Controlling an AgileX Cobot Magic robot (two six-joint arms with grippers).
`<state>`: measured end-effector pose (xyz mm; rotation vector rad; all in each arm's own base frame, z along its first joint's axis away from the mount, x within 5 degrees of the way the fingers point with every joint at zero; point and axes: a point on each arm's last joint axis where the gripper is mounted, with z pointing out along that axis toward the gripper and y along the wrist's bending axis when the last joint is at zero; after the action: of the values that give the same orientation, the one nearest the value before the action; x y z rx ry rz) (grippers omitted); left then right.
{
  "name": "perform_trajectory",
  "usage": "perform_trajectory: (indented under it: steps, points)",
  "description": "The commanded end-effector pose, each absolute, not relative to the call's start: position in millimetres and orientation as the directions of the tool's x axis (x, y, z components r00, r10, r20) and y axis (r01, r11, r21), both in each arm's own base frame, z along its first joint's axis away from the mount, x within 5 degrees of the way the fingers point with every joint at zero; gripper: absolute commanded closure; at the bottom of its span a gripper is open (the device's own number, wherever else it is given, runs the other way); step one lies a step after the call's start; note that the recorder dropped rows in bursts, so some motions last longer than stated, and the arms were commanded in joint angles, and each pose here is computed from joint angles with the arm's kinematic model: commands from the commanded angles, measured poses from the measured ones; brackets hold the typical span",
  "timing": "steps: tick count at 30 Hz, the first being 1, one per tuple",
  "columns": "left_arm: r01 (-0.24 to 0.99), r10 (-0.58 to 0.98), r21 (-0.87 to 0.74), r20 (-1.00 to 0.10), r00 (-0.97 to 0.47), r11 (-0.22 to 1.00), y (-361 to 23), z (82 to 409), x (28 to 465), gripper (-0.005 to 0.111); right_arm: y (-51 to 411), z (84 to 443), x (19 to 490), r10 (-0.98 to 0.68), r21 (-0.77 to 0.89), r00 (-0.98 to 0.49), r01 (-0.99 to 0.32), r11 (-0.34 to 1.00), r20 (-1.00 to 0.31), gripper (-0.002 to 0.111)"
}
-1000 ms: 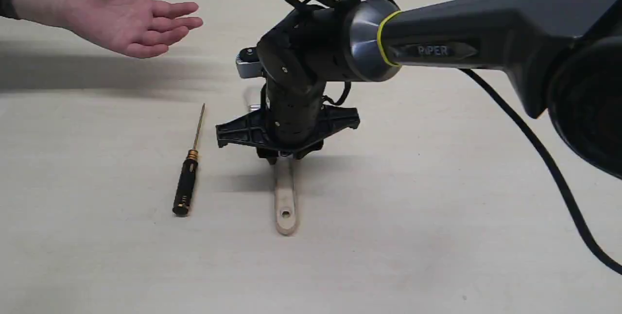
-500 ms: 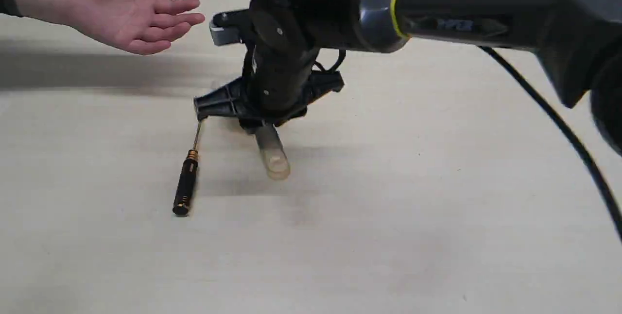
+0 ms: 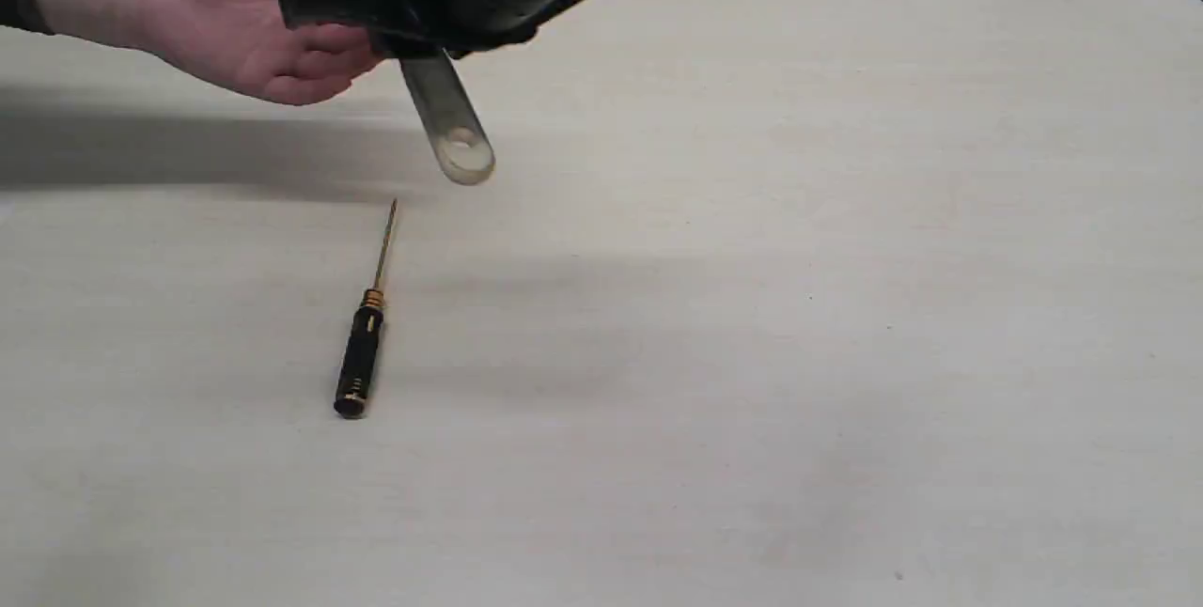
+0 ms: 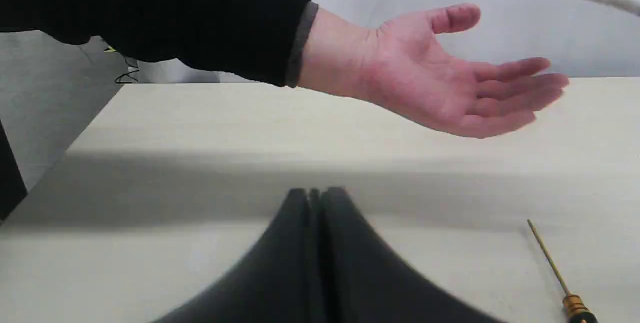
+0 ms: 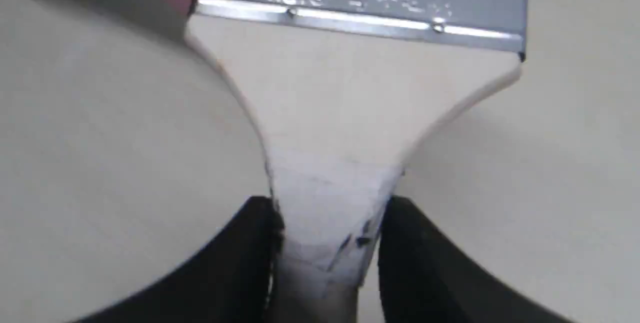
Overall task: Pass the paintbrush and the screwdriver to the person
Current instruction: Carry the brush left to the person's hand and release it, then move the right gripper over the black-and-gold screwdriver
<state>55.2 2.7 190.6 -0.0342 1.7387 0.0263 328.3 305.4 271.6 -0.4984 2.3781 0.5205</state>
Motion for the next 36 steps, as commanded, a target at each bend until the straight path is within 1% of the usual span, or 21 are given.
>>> perform_trajectory:
  steps: [1,3,7,9,12,15,17,23,32,36]
  points:
    - [-0.029,-0.009,-0.004,-0.987,-0.161,1.0,2,191,55,0.107,316,278,336,-0.177,0.26,-0.622,-0.544,0.798,-0.763,0.104]
    - [-0.029,-0.009,-0.004,-0.987,-0.161,1.0,2,191,55,0.107,321,271,340,-0.19,0.246,-0.599,-0.569,0.785,-0.778,0.104]
    - [-0.029,-0.009,-0.004,-0.987,-0.161,1.0,2,191,55,0.107,331,248,350,-0.255,0.207,-0.6,-0.592,0.779,-0.759,0.104]
    - [-0.029,-0.009,-0.004,-0.987,-0.161,1.0,2,191,55,0.107,333,240,353,-0.284,0.188,-0.598,-0.604,0.774,-0.75,0.101]
    - [-0.029,-0.009,-0.004,-0.987,-0.161,1.0,2,191,55,0.107,337,230,355,-0.313,0.179,-0.602,-0.616,0.767,-0.734,0.087]
    - [-0.029,-0.009,-0.004,-0.987,-0.161,1.0,2,191,55,0.107,338,226,355,-0.328,0.181,-0.602,-0.629,0.756,-0.728,0.069]
    - [-0.029,-0.012,-0.007,-0.987,-0.163,1.0,2,190,55,0.107,338,226,354,-0.327,0.187,-0.61,-0.627,0.756,-0.721,0.063]
    - [-0.029,-0.012,-0.007,-0.987,-0.161,1.0,2,191,55,0.107,335,237,349,-0.339,0.19,-0.617,-0.631,0.752,-0.71,0.063]
    - [-0.029,-0.012,-0.007,-0.987,-0.161,1.0,2,191,55,0.107,320,284,331,-0.362,0.18,-0.606,-0.651,0.738,-0.708,0.063]
    - [-0.029,-0.012,-0.007,-0.987,-0.161,1.0,2,191,55,0.107,311,301,320,-0.377,0.19,-0.628,-0.649,0.737,-0.681,0.063]
